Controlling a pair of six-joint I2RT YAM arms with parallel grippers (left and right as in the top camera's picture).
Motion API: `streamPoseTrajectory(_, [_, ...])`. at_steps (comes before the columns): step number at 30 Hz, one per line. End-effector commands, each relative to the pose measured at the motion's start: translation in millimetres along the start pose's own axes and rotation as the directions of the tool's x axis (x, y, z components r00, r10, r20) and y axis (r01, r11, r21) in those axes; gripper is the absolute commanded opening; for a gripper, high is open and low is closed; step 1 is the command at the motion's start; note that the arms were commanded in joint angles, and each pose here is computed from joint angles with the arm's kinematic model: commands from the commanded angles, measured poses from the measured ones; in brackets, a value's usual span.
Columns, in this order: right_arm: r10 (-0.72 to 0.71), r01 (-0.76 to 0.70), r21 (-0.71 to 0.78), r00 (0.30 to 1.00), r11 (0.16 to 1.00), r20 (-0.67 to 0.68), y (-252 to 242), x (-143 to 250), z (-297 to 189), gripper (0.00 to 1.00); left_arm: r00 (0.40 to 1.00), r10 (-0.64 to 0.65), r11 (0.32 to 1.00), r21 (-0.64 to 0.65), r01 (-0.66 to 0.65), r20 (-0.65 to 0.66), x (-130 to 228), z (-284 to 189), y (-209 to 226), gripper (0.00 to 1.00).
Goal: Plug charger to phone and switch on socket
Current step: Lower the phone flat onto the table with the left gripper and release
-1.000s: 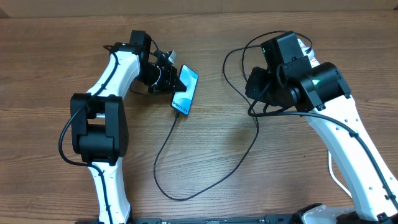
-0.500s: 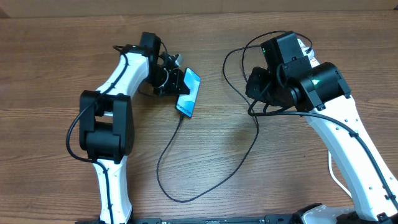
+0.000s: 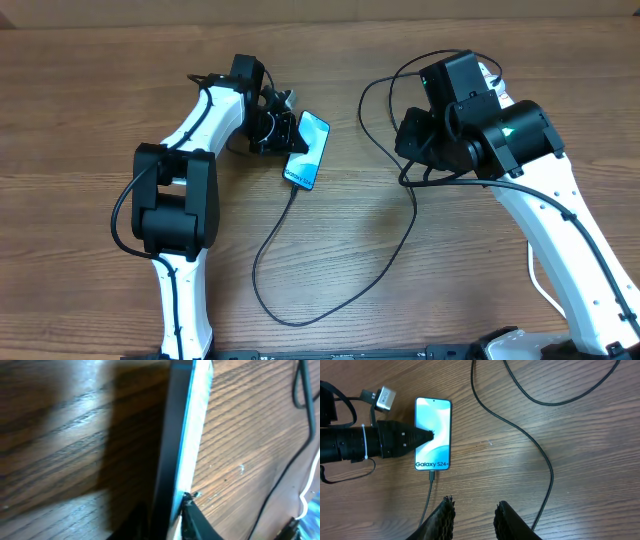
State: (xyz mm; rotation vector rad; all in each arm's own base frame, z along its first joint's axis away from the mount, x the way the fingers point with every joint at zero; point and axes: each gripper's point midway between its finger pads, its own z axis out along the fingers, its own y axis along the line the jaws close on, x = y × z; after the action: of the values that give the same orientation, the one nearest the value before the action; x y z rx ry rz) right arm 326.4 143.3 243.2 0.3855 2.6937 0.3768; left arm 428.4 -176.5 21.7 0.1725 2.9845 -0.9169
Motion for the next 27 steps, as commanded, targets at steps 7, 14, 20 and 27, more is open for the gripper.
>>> streamPoseTrajectory(7, [0.007, -0.007, 0.006, 1.0, 1.0, 0.017, -1.2, -4.2, -2.0, 0.27, 1.0, -0.012, 0.99, -0.14, 0.011, -0.001, 0.1, -0.3, 23.5, 0.21])
streamPoseTrajectory(14, [0.008, -0.008, 0.008, 1.0, 1.0, 0.014, -1.8, -3.4, -1.9, 0.27, 1.0, -0.016, 0.982, -0.19, 0.015, -0.002, 1.2, -1.7, 32.2, 0.25])
streamPoseTrajectory(20, [0.008, -0.008, 0.02, 1.0, 1.0, 0.0, -4.6, -0.1, -1.7, 0.3, 1.0, -0.016, 0.979, -0.203, 0.015, -0.001, 1.1, -2.2, 34.5, 0.34])
streamPoseTrajectory(27, [0.008, -0.008, 0.028, 1.0, 1.0, -0.007, -6.6, 1.8, -1.9, 0.44, 1.0, -0.024, 0.979, -0.203, 0.024, 0.002, 0.9, -5.4, 36.7, 0.47])
